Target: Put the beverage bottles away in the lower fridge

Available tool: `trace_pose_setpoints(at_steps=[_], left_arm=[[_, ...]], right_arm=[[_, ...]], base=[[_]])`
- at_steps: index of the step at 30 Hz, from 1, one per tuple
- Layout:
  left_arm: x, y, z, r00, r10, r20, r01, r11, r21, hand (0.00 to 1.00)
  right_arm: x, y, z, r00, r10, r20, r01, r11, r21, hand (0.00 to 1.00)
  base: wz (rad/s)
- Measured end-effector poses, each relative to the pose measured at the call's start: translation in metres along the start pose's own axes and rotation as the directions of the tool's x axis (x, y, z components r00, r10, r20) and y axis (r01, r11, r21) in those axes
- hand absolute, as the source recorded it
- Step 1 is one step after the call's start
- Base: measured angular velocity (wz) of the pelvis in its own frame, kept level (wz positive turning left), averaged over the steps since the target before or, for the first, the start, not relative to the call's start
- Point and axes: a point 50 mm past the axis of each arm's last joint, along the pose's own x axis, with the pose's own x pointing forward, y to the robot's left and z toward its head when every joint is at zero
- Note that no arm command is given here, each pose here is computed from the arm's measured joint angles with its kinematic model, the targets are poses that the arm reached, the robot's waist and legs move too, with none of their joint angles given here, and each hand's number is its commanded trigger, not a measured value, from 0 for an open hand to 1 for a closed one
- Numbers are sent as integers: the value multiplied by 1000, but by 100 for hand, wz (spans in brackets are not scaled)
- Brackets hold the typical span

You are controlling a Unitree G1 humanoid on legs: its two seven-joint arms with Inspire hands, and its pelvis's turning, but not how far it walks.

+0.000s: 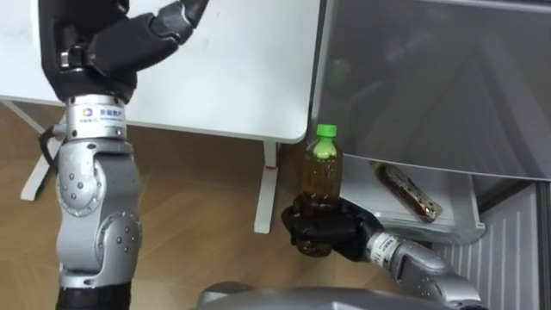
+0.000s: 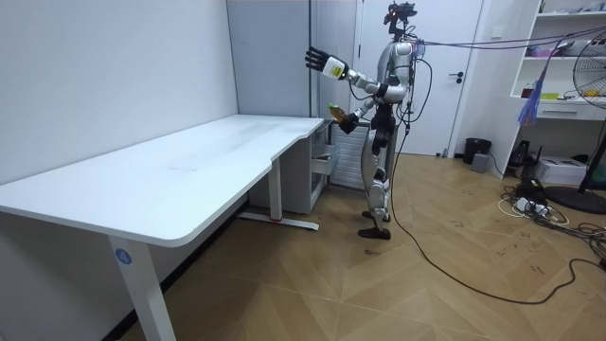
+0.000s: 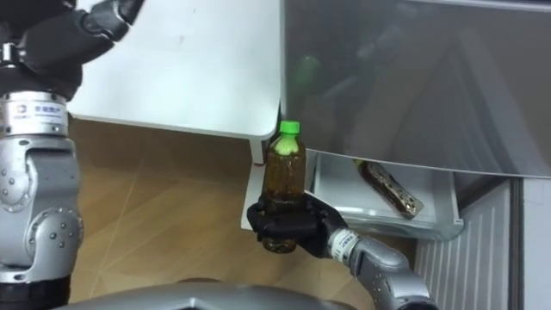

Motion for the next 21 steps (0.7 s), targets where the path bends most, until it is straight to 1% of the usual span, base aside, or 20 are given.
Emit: trace_pose_setpoints(at_steps=[4, 8, 10, 11, 13, 15, 16, 17, 18, 20, 21], left_arm=[[0, 9, 3, 995, 94, 17, -94, 996, 7, 0], [-9, 22, 3, 984, 180, 7, -180, 983, 25, 0], [-13, 29, 3, 969, 246, 10, -247, 969, 25, 0], [-14, 32, 3, 965, 262, 10, -263, 964, 29, 0], [-16, 43, 1, 943, 333, 4, -332, 942, 50, 0], [-19, 52, -6, 921, 388, -23, -386, 920, 69, 0], [-23, 58, -15, 903, 425, -60, -420, 903, 91, 0], [-29, 66, -25, 879, 464, -106, -452, 884, 121, 0], [-33, 70, -30, 866, 483, -129, -467, 873, 137, 0], [-50, 85, -47, 807, 552, -209, -520, 833, 191, 0], [-55, 88, -51, 792, 567, -227, -531, 823, 203, 0]], right_arm=[[-7, -3, -8, 999, -51, -3, 51, 998, 22, 100], [-16, -4, -21, 997, -78, -24, 79, 995, 56, 100], [-19, -5, -25, 995, -92, -26, 93, 993, 71, 100], [-20, -5, -26, 995, -94, -26, 96, 993, 75, 100], [-21, -5, -25, 995, -101, -24, 102, 992, 77, 100], [-21, -5, -24, 994, -107, -20, 108, 991, 75, 100], [-21, -5, -23, 994, -111, -18, 112, 991, 73, 100], [-21, -5, -21, 993, -114, -16, 114, 991, 74, 100], [-21, -5, -21, 993, -113, -14, 114, 991, 74, 100], [-20, -5, -20, 993, -117, -7, 118, 990, 75, 100], [-20, -5, -20, 993, -118, -9, 118, 990, 73, 100]], base=[[-1], [-3], [0], [0], [0], [0], [0], [0], [-3], [-2], [0]])
